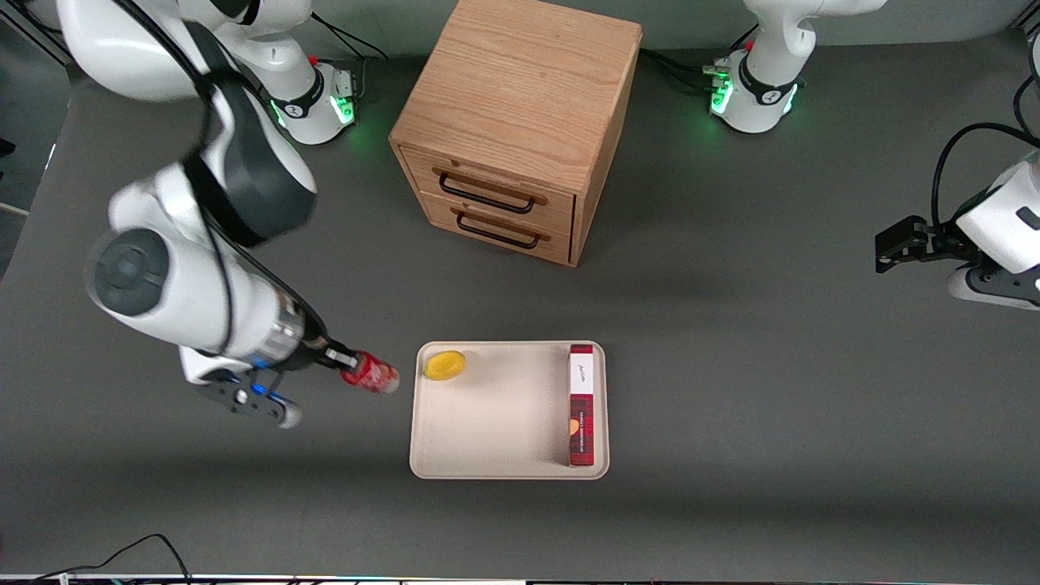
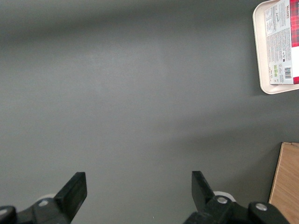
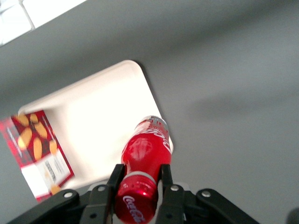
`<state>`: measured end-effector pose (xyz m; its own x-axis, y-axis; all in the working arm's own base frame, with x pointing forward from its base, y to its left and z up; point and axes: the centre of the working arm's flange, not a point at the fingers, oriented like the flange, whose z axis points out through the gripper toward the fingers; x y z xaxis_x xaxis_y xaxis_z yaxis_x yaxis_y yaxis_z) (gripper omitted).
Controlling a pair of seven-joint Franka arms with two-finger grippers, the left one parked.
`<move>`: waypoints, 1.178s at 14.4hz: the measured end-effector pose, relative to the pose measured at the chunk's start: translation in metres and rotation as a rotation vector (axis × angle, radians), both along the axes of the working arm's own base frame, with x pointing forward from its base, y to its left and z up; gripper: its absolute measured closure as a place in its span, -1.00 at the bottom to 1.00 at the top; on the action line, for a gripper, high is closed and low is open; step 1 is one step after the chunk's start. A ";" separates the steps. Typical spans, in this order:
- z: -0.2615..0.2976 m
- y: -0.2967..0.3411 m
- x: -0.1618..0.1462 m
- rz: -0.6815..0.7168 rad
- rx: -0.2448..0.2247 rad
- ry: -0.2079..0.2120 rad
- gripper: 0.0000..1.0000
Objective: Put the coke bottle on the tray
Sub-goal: 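Carry the bottle over the cream tray and lower it beside the yellow object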
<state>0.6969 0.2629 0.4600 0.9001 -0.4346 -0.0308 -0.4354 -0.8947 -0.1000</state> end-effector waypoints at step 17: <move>-0.148 0.051 0.031 -0.145 -0.021 -0.104 0.14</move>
